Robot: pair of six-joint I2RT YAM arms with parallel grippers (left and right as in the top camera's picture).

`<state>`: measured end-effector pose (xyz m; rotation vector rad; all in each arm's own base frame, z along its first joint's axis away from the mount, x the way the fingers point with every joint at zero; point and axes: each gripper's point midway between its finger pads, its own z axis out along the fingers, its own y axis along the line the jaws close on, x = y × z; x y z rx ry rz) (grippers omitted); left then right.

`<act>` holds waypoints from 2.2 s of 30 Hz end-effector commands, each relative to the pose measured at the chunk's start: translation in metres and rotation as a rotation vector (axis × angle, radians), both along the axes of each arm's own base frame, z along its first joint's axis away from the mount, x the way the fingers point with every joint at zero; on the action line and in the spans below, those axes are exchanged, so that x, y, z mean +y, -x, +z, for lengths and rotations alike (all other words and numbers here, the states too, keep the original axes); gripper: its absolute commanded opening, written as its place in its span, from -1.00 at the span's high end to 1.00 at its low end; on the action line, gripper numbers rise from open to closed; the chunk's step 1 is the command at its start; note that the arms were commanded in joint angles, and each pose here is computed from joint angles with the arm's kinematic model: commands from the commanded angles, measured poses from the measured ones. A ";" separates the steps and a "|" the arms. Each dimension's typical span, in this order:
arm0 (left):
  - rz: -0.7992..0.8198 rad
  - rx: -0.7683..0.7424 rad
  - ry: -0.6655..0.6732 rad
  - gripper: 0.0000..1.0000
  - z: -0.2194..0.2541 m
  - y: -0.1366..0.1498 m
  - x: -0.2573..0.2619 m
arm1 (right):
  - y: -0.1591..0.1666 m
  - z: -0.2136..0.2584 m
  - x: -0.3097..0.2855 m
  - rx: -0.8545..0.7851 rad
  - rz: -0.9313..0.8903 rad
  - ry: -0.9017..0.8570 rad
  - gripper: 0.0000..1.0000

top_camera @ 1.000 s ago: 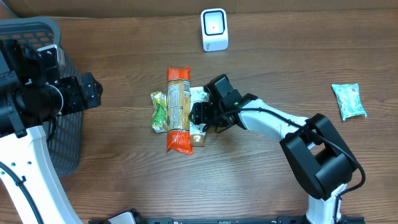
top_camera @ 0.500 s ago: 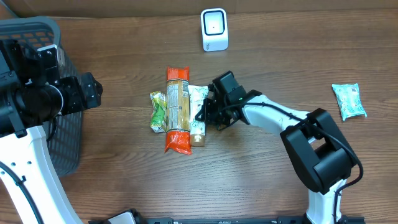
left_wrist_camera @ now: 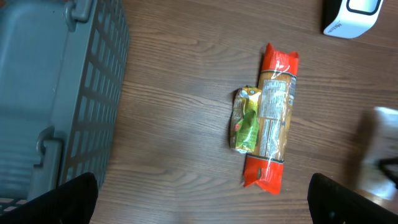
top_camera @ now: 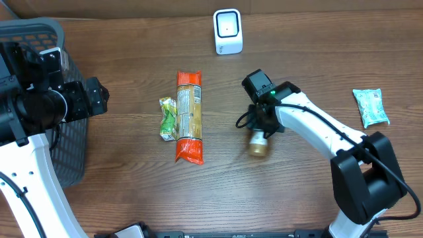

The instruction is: Scan the item barcode

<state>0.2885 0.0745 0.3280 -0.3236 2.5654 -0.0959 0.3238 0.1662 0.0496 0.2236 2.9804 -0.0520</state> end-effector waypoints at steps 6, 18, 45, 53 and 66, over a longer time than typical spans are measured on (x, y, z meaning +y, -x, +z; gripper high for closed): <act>-0.017 -0.004 -0.003 -0.99 0.001 -0.001 0.000 | -0.022 0.039 -0.070 -0.150 0.145 0.593 0.92; -0.017 -0.004 -0.003 -0.99 0.001 -0.001 0.000 | 0.000 -0.024 -0.023 0.025 0.323 0.461 0.34; -0.017 -0.004 -0.003 -0.99 0.001 -0.001 0.000 | -0.026 0.141 -0.006 -0.137 0.222 -0.042 -0.79; -0.017 -0.004 -0.003 -0.99 0.001 -0.001 0.000 | -0.017 0.078 -0.014 -0.024 0.231 -0.034 -0.47; -0.017 -0.004 -0.003 -0.99 0.001 -0.001 0.000 | -0.006 -0.002 -0.001 -0.064 0.200 -0.061 -0.58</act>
